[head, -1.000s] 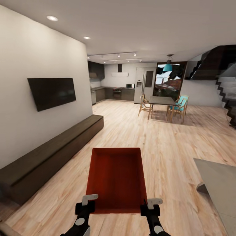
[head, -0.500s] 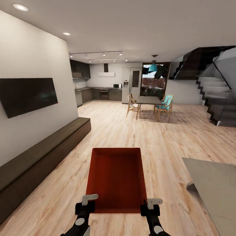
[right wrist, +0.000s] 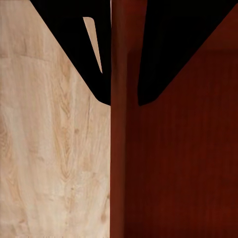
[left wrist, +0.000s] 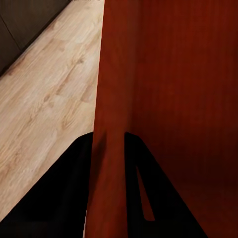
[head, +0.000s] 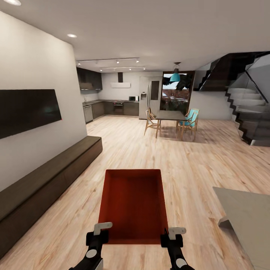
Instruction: Move the two storage containers from the living room to the garage. In the garage, place one container on the floor and stack the other container on top of it (either order is fine).
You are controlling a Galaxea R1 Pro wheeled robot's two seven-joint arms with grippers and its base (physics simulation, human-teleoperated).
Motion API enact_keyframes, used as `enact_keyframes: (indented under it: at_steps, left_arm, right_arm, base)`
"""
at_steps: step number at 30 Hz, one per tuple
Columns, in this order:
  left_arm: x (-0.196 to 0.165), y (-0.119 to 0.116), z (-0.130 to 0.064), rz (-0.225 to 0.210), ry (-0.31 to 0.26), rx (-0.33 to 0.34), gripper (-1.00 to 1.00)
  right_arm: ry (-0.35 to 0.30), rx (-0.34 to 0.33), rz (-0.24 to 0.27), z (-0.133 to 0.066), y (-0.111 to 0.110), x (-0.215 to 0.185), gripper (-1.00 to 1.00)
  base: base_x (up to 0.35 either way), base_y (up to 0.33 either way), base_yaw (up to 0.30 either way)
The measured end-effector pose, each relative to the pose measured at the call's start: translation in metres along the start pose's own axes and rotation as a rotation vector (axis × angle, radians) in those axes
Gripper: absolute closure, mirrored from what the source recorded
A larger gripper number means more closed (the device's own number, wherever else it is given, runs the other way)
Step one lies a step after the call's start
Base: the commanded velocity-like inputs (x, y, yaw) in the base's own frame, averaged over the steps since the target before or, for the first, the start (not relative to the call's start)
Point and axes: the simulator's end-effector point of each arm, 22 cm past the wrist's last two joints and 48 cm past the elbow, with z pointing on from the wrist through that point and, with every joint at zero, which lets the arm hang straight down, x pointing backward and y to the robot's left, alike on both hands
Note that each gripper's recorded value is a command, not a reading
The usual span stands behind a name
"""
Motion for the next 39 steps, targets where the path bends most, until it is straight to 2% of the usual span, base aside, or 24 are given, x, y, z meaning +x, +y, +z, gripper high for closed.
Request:
enact_keyframes:
  at_steps: [25,39]
  left_arm:
    - [0.0000,-0.0001,0.0000,0.000,0.000,0.000,1.00]
    - [-0.0007,-0.0003,0.0000,-0.001,-0.004,0.001,1.00]
  right_arm:
    - [0.000,0.000,0.000,-0.0001,-0.0001,0.0002,1.00]
    - [-0.004,0.001,0.000,-0.0001,-0.0003,-0.0006,1.00]
  base:
    - [0.321,0.000,-0.004]
    - [0.321,0.000,-0.256]
